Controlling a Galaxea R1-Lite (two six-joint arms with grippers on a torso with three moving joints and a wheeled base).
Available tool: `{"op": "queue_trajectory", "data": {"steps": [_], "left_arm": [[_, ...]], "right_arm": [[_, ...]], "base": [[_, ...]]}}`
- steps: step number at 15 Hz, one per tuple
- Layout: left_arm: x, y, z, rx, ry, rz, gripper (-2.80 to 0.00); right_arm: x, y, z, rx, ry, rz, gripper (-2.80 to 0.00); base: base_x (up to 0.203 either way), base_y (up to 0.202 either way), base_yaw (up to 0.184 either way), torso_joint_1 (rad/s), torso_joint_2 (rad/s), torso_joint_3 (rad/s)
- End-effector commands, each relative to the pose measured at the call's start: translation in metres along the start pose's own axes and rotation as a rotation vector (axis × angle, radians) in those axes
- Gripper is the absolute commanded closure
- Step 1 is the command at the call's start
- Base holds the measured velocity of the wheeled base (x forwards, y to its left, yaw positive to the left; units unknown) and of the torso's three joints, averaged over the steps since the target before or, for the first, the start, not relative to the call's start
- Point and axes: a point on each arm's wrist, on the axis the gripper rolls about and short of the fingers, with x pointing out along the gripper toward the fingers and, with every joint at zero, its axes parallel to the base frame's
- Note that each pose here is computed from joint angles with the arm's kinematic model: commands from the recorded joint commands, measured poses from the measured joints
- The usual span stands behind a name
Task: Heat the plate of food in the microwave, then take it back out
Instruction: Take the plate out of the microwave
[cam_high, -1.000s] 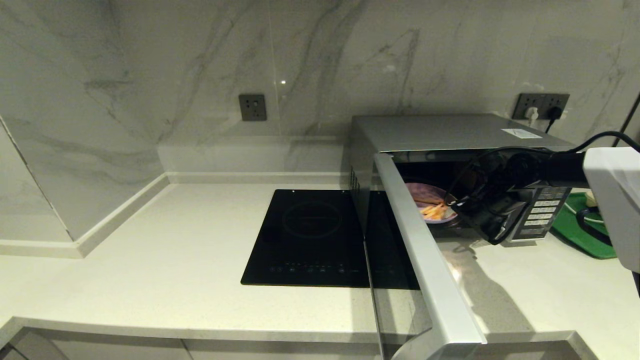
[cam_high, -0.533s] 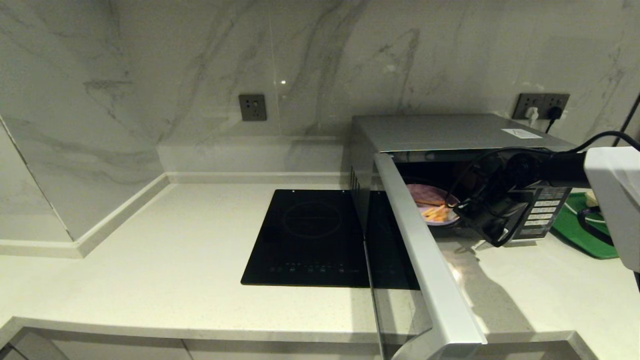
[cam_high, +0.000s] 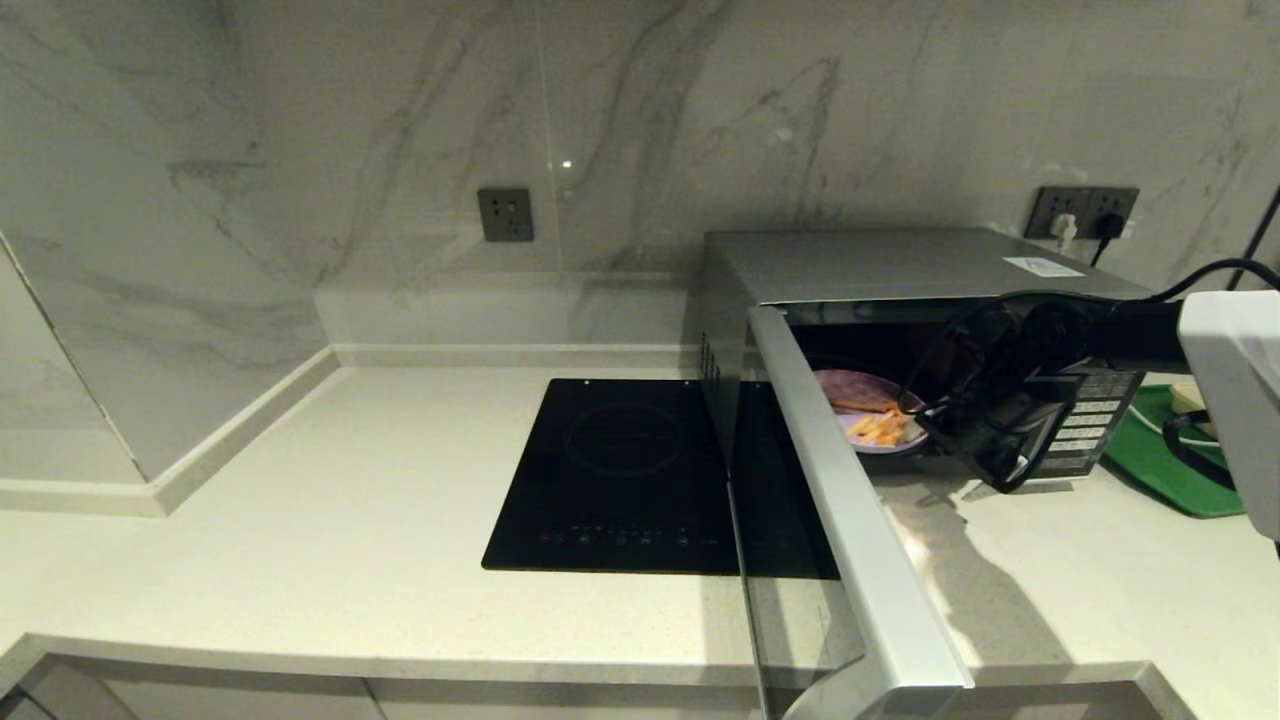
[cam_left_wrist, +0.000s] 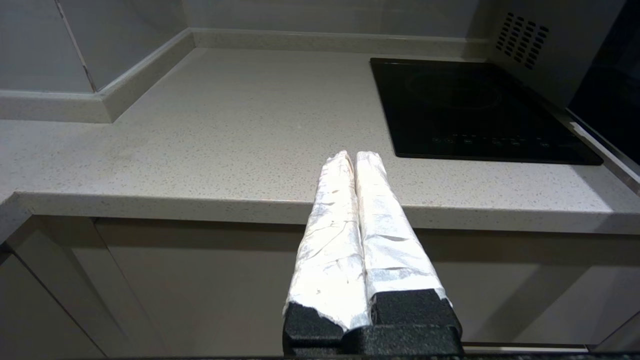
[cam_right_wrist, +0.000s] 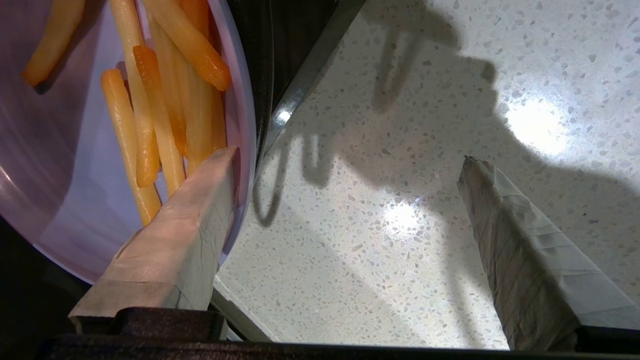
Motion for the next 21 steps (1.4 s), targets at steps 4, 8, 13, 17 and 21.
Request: {"op": "queue_trajectory", "data": {"steps": [4, 8, 13, 17, 21], "left_arm": [[0.0000, 0.0000, 0.0000, -0.001, -0.001, 0.001, 0.00], [0.0000, 0.0000, 0.0000, -0.001, -0.001, 0.000, 0.00], [0.0000, 0.0000, 0.0000, -0.001, -0.001, 0.000, 0.00], [0.0000, 0.0000, 0.0000, -0.001, -0.001, 0.000, 0.00], [0.0000, 0.0000, 0.0000, -0.001, -0.001, 0.000, 0.00]], "right_arm": [[-0.0036, 0.0016, 0.0010, 0.004, -0.006, 0.010, 0.00], [-0.0003, 0.0007, 0.0003, 0.005, -0.001, 0.002, 0.00], [-0.0004, 0.0019, 0.0003, 0.002, -0.004, 0.008, 0.00], [0.0002, 0.0027, 0.0007, 0.002, -0.005, 0.012, 0.00], [-0.0014, 0.0052, 0.0019, 0.007, -0.014, 0.034, 0.00]], "base": [[0.000, 0.000, 0.000, 0.000, 0.00, 0.000], [0.000, 0.000, 0.000, 0.000, 0.00, 0.000], [0.000, 0.000, 0.000, 0.000, 0.00, 0.000], [0.000, 0.000, 0.000, 0.000, 0.00, 0.000], [0.000, 0.000, 0.000, 0.000, 0.00, 0.000]]}}
